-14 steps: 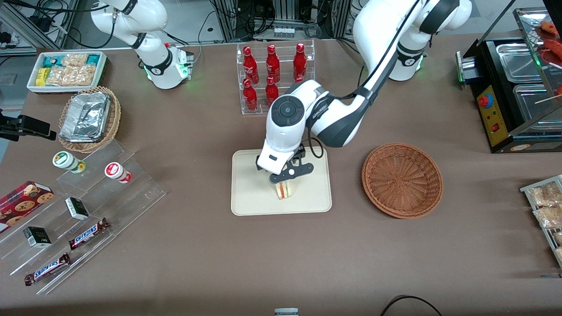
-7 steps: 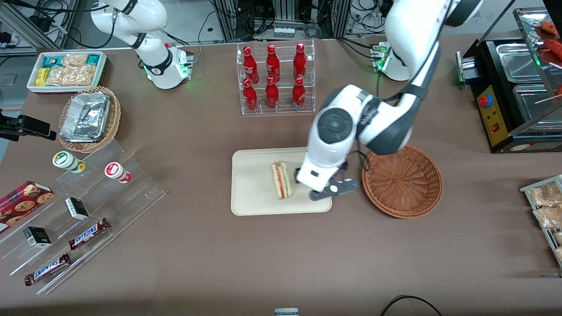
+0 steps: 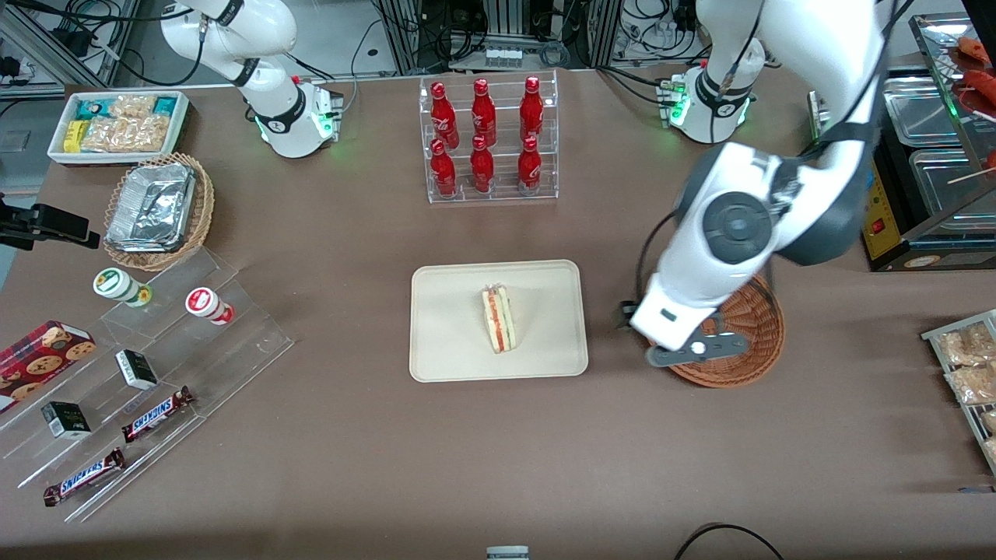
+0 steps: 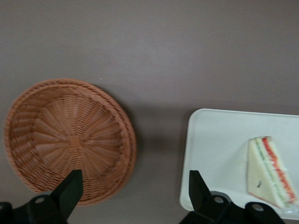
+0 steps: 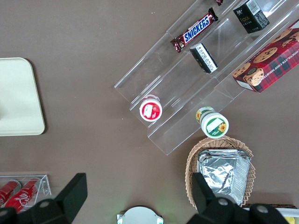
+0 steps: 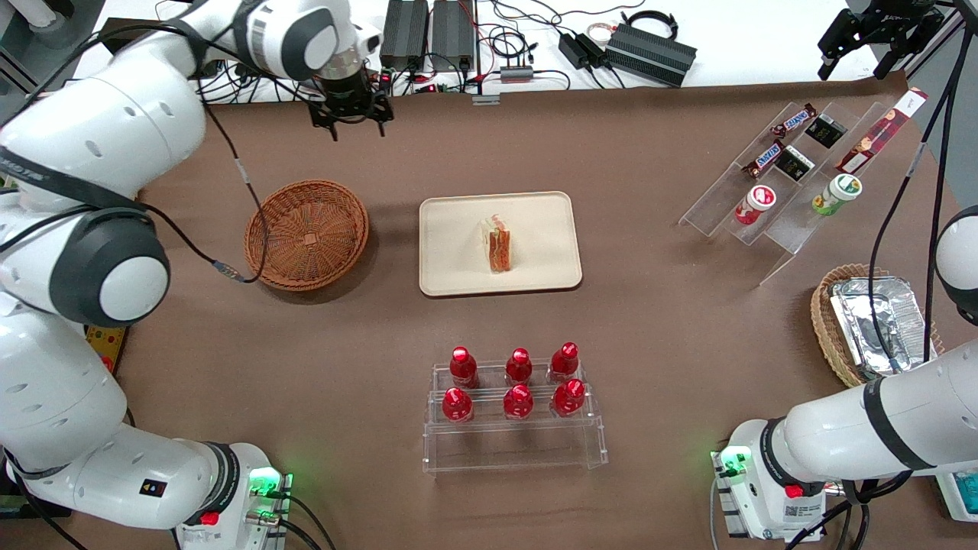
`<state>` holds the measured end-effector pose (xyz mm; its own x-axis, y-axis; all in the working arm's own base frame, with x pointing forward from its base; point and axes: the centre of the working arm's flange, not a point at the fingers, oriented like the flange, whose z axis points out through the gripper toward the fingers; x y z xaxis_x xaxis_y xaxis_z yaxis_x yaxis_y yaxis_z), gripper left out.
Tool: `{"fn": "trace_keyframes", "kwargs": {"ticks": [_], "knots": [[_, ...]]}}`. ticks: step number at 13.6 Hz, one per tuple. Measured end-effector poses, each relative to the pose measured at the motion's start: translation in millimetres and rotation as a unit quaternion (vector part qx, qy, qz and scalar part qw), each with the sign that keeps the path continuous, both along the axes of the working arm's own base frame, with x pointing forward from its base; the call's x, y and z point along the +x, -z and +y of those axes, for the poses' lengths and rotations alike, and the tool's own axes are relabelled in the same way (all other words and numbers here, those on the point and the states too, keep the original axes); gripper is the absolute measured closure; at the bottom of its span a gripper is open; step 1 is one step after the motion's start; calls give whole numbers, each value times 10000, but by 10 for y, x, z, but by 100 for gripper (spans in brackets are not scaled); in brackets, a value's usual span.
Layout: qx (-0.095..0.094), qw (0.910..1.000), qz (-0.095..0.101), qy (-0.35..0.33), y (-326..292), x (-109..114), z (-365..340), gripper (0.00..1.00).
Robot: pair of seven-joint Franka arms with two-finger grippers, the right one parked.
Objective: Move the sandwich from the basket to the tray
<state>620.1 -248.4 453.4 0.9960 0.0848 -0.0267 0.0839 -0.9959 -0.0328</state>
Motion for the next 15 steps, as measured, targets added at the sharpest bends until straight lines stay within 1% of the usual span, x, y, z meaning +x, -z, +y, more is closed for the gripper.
{"fn": "trace_keyframes", "kwargs": {"ticks": [2,5,7,10,12,15], "knots": [[22,9996,0,270,-115,-31,323,0],[80,9983,118,567,-421,-138,834,0],[34,9963,190,841,-684,-217,1206,0],[-48,9885,471,1439,-1075,-455,1746,0],[-53,9870,549,1509,-1308,-621,1970,0],[-29,9888,602,1362,-1592,-838,2149,0]]}}
